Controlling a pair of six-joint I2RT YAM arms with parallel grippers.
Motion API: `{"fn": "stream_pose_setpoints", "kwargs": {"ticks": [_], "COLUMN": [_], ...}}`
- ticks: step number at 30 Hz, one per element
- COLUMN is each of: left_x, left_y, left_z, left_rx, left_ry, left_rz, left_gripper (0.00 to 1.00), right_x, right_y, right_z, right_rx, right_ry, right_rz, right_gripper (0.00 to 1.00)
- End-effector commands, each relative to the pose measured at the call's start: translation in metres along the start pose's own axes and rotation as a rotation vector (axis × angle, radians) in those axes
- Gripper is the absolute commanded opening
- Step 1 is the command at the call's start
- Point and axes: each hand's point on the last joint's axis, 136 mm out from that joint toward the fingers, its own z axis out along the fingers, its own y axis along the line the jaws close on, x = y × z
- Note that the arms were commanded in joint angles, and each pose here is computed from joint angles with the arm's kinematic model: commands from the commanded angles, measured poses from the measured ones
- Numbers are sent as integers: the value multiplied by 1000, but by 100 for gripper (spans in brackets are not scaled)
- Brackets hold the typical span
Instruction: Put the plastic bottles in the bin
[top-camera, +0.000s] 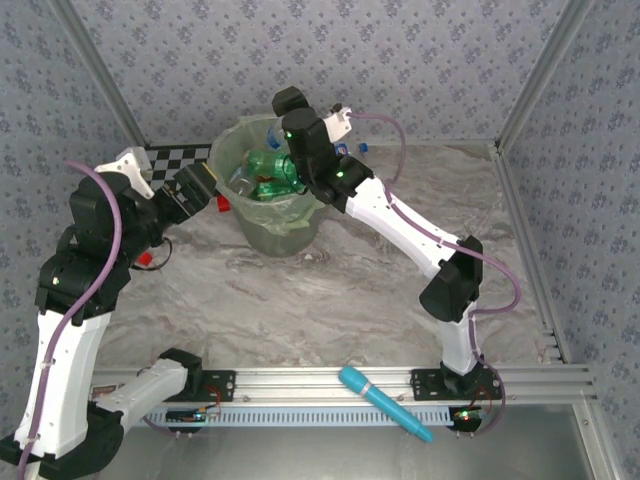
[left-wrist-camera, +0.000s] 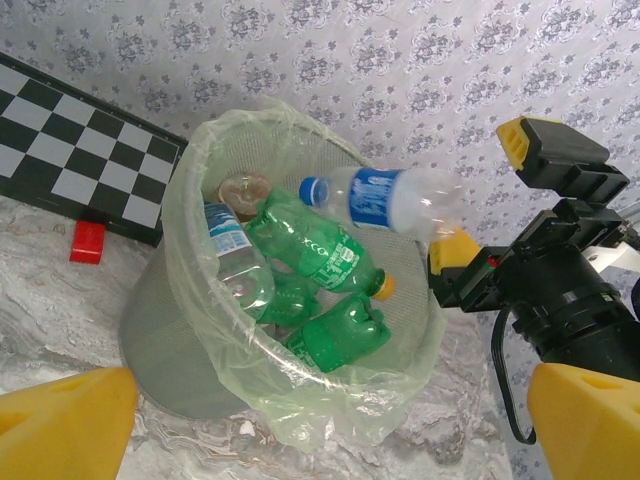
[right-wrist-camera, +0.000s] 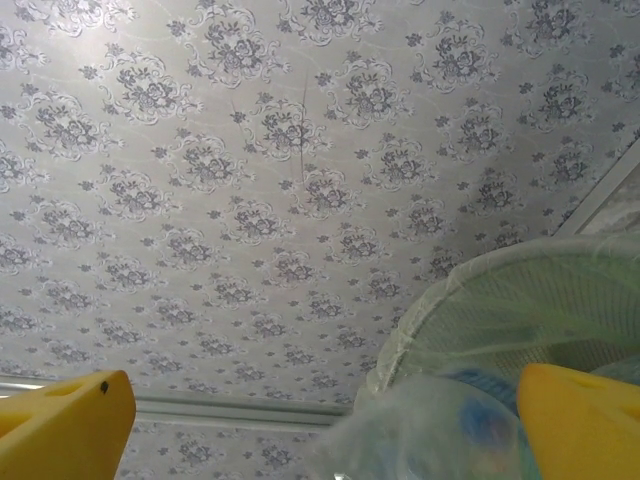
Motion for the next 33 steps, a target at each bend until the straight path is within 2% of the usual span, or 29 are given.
{"fn": "stream_pose_setpoints", "kwargs": {"ticks": [1, 10, 24, 30, 33], "left_x": [-7, -6, -4, 3, 9], "left_y": [-5, -8, -8, -12, -16], "left_z": [-10, -5, 1, 9, 15], "left_rx": [17, 26, 21, 39, 56], "left_ry": [-30, -20, -7, 37, 72], "left_rz": [27, 17, 38, 52, 55], "left_gripper": [100, 100, 100, 100, 100], "right_x": [-11, -25, -26, -48, -66], "right_y": [11, 18, 27, 18, 0], "right_z": [-8, -18, -13, -25, -28], "right_rx": [-7, -26, -67, -17, 38], "right_ry": [-33, -41, 75, 109, 131], "right_rz": [-37, -78, -181, -307, -356], "right_gripper": [99, 99, 99, 99, 100]}}
